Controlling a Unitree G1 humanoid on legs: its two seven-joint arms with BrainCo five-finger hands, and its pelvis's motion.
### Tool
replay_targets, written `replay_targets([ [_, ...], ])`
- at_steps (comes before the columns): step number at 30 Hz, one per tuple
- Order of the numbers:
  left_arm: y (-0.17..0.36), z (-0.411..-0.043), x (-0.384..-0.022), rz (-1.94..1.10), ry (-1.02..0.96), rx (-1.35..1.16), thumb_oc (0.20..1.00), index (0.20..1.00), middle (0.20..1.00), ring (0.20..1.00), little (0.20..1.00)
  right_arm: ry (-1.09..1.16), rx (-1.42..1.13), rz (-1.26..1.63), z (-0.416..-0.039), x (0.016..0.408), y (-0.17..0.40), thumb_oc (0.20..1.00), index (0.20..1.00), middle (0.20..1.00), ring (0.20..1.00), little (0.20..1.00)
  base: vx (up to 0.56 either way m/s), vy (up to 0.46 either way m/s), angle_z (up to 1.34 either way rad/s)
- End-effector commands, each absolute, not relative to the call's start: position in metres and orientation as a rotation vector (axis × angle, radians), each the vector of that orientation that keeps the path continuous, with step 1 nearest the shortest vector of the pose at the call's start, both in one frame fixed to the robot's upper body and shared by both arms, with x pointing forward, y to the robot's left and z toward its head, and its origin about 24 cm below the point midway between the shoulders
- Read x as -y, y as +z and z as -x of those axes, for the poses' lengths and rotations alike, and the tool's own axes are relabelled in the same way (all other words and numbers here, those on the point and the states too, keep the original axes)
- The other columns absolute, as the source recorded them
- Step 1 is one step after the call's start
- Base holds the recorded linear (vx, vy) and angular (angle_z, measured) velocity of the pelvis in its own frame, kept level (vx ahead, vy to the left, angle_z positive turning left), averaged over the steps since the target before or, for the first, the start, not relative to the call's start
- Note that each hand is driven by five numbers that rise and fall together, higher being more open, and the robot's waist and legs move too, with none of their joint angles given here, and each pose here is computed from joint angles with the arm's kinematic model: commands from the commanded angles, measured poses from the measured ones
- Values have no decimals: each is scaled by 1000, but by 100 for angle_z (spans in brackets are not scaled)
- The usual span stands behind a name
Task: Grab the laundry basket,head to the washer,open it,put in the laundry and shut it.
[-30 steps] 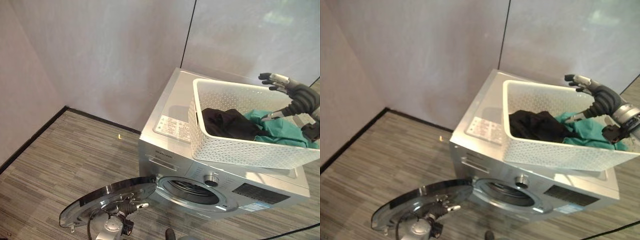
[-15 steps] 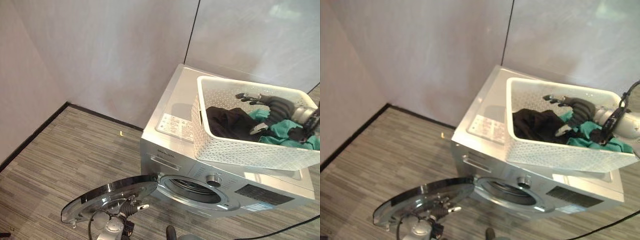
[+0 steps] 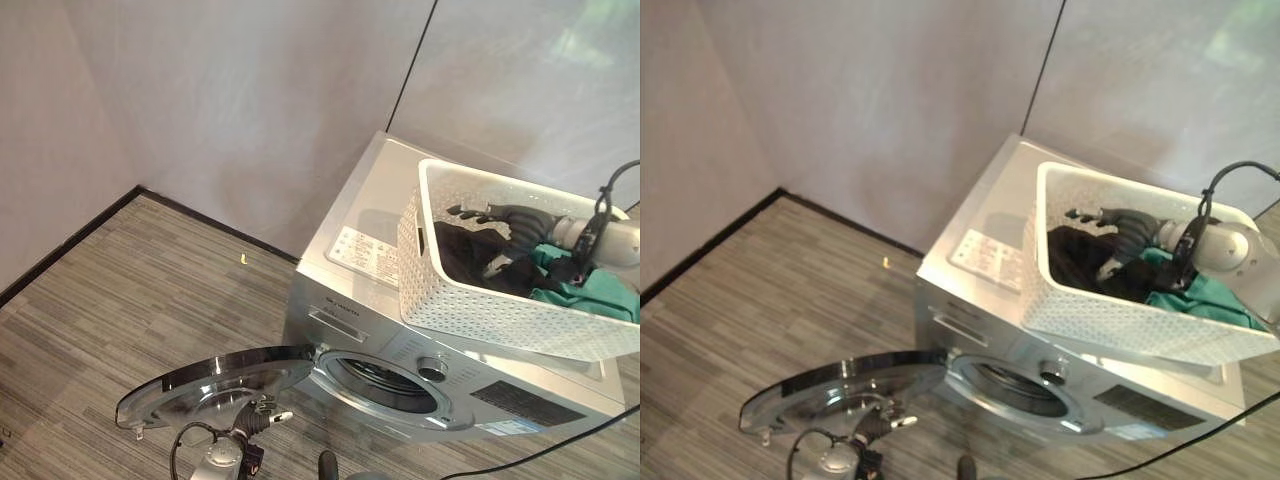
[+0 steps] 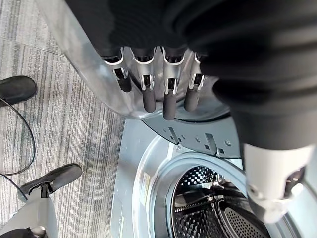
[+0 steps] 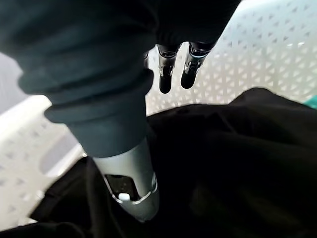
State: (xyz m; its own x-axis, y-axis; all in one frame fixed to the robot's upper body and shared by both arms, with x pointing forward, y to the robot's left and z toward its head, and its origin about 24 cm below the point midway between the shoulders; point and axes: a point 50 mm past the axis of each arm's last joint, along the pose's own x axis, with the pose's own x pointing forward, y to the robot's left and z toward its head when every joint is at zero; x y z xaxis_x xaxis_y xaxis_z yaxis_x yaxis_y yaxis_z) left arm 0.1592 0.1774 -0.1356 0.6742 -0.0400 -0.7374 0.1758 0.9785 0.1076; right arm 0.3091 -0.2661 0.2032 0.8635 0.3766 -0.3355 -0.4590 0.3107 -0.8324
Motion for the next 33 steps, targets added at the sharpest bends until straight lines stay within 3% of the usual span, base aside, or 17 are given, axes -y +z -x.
replay_targets([
  [1, -128, -175, -191, -168, -88, -774, 1000, 1000, 1000, 1000, 1000, 518, -96, 1161, -316, 270, 206, 1000, 1000, 1000, 1000, 1000, 4, -8, 9],
  [20, -114, -189, -186, -64, -105, -694, 1000, 1000, 1000, 1000, 1000, 690, -301, 1393, -302, 269, 154, 1000, 1000, 1000, 1000, 1000, 3, -7, 6],
  [21, -114, -189, -186, -66, -105, -694, 1000, 1000, 1000, 1000, 1000, 690, -301, 1392, -302, 269, 154, 884, 884, 884, 884, 884, 0, 0, 0],
  [22, -114, -190, -186, -64, -105, -694, 1000, 1000, 1000, 1000, 1000, 671, -302, 1385, -303, 271, 154, 313, 313, 313, 313, 313, 0, 0, 0],
  [23, -115, -190, -185, -67, -107, -698, 1000, 1000, 1000, 1000, 1000, 628, -282, 1372, -306, 273, 155, 200, 200, 200, 200, 200, 0, 0, 0],
  [33, -122, -184, -182, -85, -83, -746, 1000, 1000, 1000, 1000, 1000, 290, -50, 1224, -319, 290, 194, 200, 200, 200, 200, 200, 0, 0, 0],
])
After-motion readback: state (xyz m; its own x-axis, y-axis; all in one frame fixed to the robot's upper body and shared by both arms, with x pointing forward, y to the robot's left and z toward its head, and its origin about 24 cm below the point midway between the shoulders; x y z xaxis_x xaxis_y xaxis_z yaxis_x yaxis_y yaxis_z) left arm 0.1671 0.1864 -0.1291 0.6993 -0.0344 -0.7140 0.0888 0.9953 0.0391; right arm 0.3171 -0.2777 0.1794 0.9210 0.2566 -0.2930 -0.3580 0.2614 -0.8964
